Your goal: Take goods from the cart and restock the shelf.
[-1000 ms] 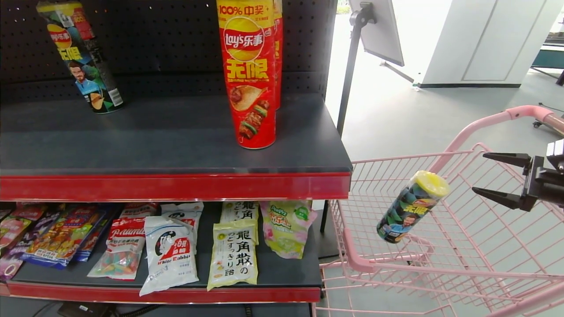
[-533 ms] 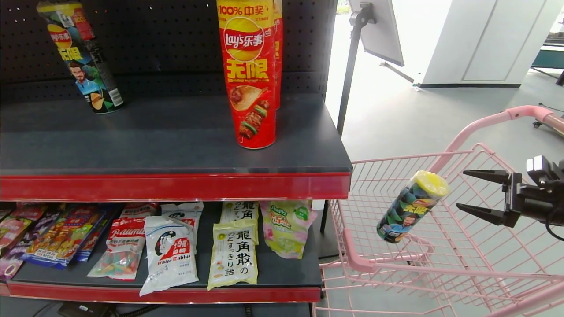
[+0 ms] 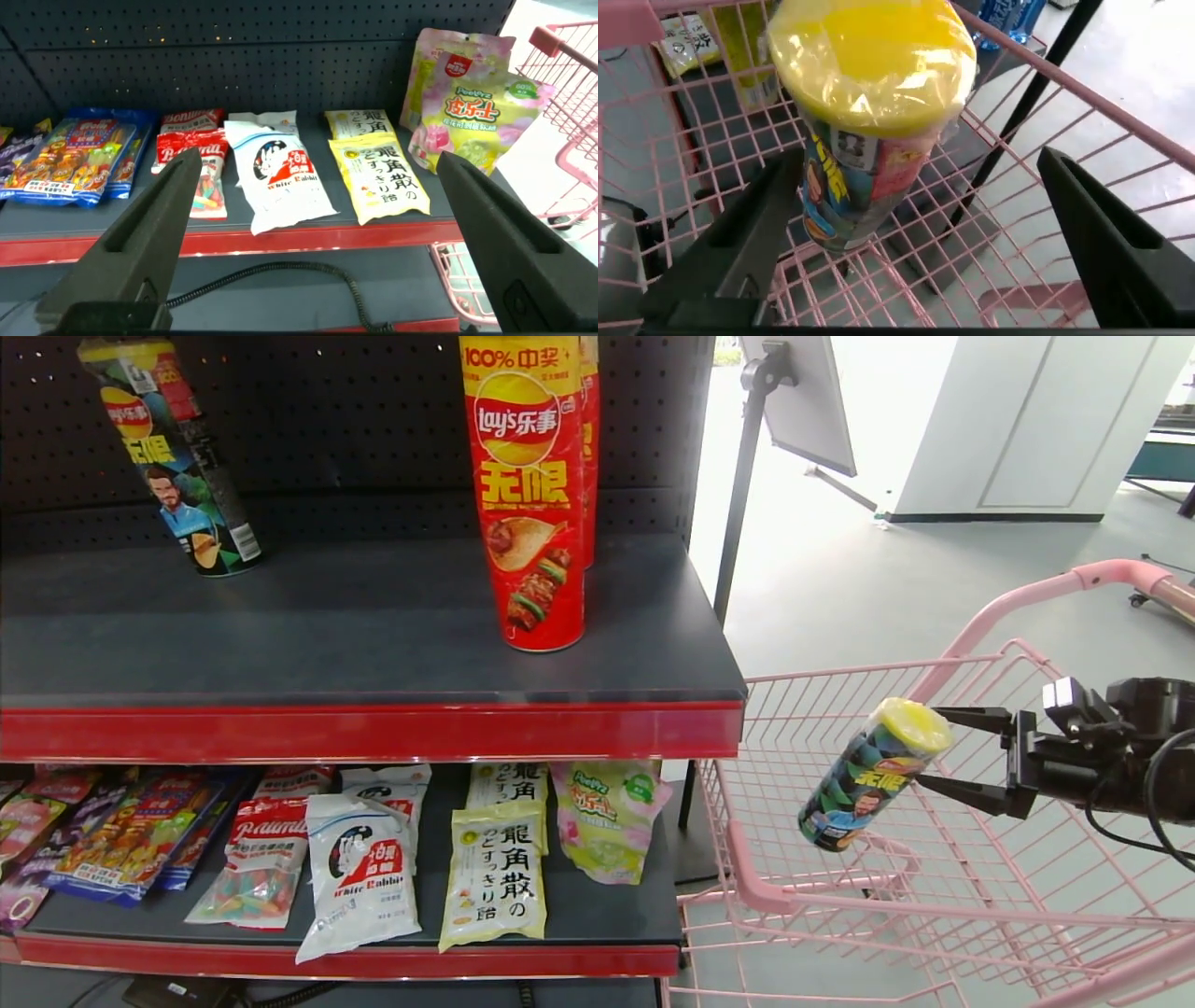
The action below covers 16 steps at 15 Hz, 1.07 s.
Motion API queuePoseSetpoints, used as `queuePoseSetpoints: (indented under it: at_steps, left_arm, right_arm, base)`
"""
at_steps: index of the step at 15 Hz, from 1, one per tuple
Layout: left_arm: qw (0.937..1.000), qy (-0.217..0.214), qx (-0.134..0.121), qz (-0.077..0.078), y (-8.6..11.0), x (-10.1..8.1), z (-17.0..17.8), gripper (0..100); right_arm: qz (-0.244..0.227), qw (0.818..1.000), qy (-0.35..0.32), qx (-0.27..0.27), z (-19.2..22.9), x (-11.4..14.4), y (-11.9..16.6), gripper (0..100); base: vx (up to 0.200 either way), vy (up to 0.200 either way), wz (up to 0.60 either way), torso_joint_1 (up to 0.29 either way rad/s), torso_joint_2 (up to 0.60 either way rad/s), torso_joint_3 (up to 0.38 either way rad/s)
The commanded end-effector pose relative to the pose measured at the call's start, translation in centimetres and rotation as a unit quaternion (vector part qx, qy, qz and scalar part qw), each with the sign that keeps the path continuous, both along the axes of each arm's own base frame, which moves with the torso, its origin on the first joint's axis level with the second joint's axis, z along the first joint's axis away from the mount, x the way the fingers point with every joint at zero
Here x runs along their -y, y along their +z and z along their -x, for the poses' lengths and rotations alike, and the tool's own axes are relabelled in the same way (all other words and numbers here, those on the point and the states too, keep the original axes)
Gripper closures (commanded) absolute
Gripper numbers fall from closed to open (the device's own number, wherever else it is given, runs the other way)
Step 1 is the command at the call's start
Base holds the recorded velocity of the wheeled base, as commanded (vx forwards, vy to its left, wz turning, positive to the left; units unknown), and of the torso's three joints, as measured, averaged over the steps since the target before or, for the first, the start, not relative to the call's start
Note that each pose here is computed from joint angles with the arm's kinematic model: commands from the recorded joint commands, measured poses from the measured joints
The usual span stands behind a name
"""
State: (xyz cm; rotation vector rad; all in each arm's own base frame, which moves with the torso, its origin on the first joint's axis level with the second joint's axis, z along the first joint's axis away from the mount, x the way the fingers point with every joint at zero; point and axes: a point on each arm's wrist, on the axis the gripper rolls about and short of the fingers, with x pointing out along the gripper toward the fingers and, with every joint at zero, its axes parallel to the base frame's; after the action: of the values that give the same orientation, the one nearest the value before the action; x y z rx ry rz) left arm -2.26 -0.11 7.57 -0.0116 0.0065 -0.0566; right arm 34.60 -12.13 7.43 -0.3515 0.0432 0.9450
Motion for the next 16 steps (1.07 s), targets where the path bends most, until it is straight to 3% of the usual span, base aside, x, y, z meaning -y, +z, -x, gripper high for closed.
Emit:
queuePoseSetpoints:
  at_steps: [1,10,11,16]
  left_arm:
    - [1.0000,0.000,-0.001,0.000,0.0,0.0,0.0,0]
    - [1.0000,0.000,-0.001,0.000,0.0,0.0,0.0,0]
    - [1.0000,0.000,-0.001,0.000,0.0,0.0,0.0,0]
    - [1.0000,0.000,-0.001,0.000,0.0,0.0,0.0,0]
  right_arm:
    - [-0.008,1.000,0.014,-0.022,-1.1,-0.9,-2.1,0]
    - [-0.014,0.994,0.109,-0.012,-3.6,-8.1,-0.2,0]
    - [-0.015,0.994,0.110,-0.009,-3.7,-8.1,0.1,100]
    - [-0.006,0.994,0.113,0.008,-3.0,-8.3,0.8,100]
  base:
    - [0.000,0.000,0.00,0.000,0.00,0.000]
    - [0.000,0.000,0.00,0.000,0.00,0.000]
    - [0.000,0.000,0.00,0.000,0.00,0.000]
    - [0.000,0.000,0.00,0.000,0.00,0.000]
